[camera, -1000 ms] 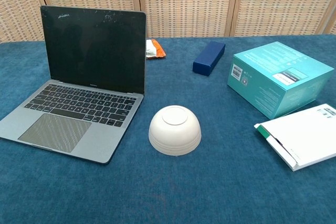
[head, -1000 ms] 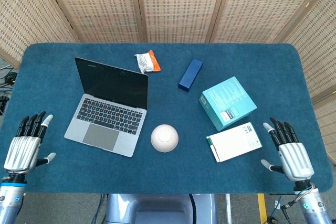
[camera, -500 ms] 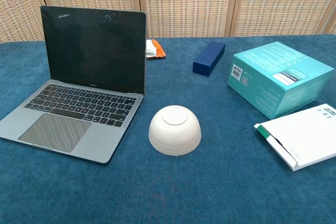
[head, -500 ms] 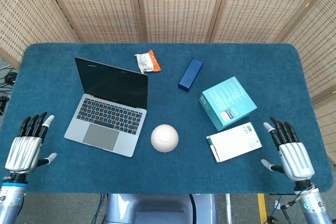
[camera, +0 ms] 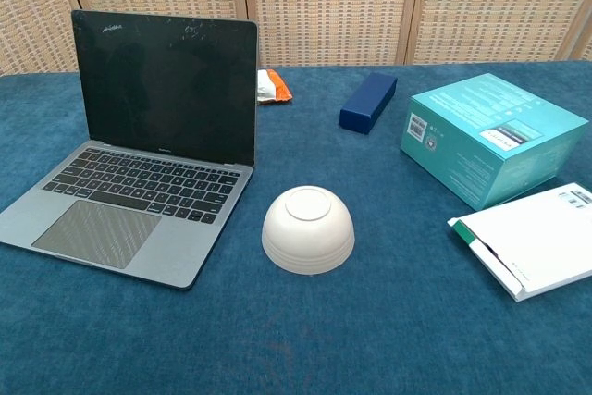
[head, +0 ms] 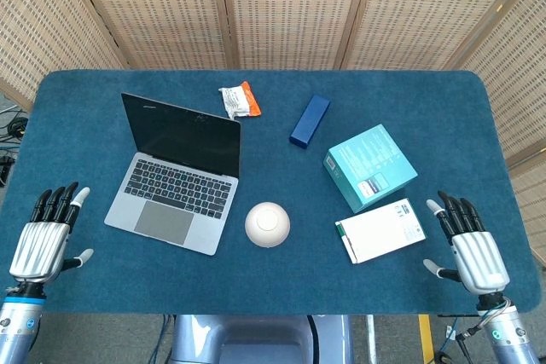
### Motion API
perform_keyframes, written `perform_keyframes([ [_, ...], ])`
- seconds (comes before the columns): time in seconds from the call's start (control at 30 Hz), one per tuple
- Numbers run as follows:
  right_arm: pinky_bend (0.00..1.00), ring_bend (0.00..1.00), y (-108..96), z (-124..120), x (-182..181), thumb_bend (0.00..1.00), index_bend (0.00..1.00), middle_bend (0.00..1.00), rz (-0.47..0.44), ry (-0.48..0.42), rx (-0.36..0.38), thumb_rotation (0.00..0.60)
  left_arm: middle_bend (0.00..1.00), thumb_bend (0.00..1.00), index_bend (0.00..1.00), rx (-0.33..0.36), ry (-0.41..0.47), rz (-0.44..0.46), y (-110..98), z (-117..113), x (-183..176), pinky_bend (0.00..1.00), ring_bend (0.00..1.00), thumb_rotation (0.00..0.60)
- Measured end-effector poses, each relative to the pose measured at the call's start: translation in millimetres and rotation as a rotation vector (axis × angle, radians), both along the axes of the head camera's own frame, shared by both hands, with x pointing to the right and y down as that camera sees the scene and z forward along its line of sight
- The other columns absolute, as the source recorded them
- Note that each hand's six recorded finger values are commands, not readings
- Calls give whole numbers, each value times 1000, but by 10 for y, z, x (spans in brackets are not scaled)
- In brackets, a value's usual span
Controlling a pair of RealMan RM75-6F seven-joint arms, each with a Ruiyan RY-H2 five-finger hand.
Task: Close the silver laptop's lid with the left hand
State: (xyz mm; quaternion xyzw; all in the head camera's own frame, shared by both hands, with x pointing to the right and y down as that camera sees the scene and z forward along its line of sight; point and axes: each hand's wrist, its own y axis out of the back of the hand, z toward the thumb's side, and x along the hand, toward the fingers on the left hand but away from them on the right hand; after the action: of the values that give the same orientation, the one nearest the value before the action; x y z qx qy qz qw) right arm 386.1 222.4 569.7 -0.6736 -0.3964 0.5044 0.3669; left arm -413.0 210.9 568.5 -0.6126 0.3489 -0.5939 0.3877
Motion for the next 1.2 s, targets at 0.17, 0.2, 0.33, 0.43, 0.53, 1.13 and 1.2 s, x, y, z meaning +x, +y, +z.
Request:
perform_keyframes([
  [0.17, 0, 0, 5, 20, -7, 80, 79, 0, -2, 5, -5, 600, 0, 217, 0, -5, 12, 5, -21, -6, 29, 0, 0, 600],
  [0.2, 0, 0, 6, 24, -8, 80, 79, 0, -2, 6, -7, 600, 0, 235, 0, -6, 16, 7, -28, -7, 40, 0, 0, 600],
  [0.33, 0, 0, 5, 39, -9, 78, 79, 0, -2, 8, -10, 600, 0, 313, 0, -7, 32, 31, -92, -29, 111, 0, 0, 600],
  [0.43, 0, 0, 1, 49, 1, 79, 79, 0, 2, 10, -12, 600, 0, 408, 0, 1, 45, 63, -197, -82, 190, 0, 0, 600],
  [0.53, 0, 0, -4, 62, 14, 79, 79, 0, 7, 11, -16, 600, 0, 483, 0, 2, 61, 97, -323, -142, 283, 0, 0, 600],
  [1.13, 0, 0, -25, 189, 91, 78, 79, 0, 34, 21, -54, 600, 0, 966, 0, -75, 98, 242, -1294, -195, 857, 0, 0, 600],
  [1.2, 0, 0, -33, 193, 97, 79, 79, 0, 38, 17, -55, 600, 0, 988, 0, -90, 107, 246, -1400, -181, 934, 0, 0, 600],
])
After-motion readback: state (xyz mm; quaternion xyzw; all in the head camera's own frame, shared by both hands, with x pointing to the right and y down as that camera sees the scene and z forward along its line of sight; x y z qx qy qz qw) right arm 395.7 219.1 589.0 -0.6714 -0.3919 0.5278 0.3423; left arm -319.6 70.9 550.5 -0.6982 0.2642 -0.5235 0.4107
